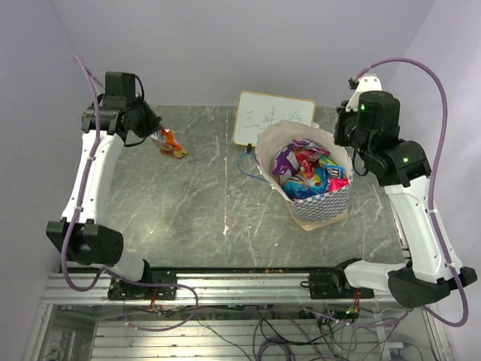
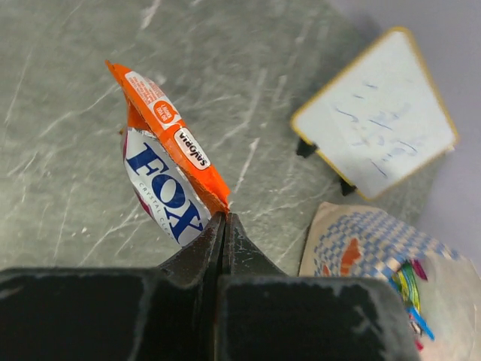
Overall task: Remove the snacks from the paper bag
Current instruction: Place the snack at the center of the board.
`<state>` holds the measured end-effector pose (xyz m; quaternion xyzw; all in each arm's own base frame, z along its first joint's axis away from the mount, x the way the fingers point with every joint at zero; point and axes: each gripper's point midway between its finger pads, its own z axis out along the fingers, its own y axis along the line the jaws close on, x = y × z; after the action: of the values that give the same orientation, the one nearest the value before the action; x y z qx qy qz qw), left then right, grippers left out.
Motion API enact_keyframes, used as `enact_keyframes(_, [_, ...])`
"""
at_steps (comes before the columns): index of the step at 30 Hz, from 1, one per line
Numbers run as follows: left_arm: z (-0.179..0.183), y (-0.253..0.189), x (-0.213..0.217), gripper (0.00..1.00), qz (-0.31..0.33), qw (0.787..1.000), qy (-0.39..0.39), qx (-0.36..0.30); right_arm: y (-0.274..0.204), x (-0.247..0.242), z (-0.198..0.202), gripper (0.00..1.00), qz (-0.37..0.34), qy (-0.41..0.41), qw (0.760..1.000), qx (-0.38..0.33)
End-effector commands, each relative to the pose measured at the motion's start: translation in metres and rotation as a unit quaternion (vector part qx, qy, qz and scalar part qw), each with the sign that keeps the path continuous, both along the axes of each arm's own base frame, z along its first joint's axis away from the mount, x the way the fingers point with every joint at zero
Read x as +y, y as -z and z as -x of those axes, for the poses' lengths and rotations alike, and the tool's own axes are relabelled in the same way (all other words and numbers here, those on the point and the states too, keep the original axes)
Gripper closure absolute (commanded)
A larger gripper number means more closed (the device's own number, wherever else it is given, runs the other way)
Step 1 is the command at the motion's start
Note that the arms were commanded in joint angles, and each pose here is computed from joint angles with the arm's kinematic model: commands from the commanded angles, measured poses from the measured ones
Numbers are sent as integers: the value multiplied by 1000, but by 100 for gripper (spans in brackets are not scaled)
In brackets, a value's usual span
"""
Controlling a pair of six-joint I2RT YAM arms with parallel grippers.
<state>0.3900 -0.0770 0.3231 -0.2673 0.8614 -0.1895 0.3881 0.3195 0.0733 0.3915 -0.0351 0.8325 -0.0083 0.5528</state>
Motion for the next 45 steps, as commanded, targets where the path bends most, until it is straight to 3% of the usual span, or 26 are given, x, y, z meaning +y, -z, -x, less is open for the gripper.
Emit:
enact_keyframes(1, [-23, 28, 25, 93, 56, 995, -79, 13, -21, 6, -1, 100, -25, -8, 999, -39])
enact_keyframes(6, [-65, 60, 55, 93, 67, 988, -133, 45, -18, 6, -2, 100, -36, -2, 999, -39])
enact_keyframes(16, [-167, 88, 91, 93, 88, 975, -201, -10, -13, 6, -17, 100, -34, 25, 999, -25])
enact_keyframes(20, [-187, 117, 97, 93, 87, 975, -202, -12, -9, 6, -22, 100, -27, 29, 999, -17])
enact_keyframes(25, [-163, 175, 92, 93, 96, 977, -191, 11, 2, 9, -22, 100, -31, 27, 999, -2])
enact_keyframes(31, [-98, 224, 78, 93, 124, 971, -198, 51, 9, 16, -15, 100, -43, 6, 999, 13])
enact_keyframes(36, [-53, 264, 64, 91, 153, 963, -198, 101, 9, 56, -8, 100, -80, -106, 991, 22])
enact_keyframes(41, [-22, 265, 52, 57, 166, 962, -180, 120, 11, 116, 12, 100, -149, -267, 951, 47])
enact_keyframes(45, [5, 253, 48, 35, 164, 964, -169, 120, 18, 163, 41, 100, -220, -391, 889, 96])
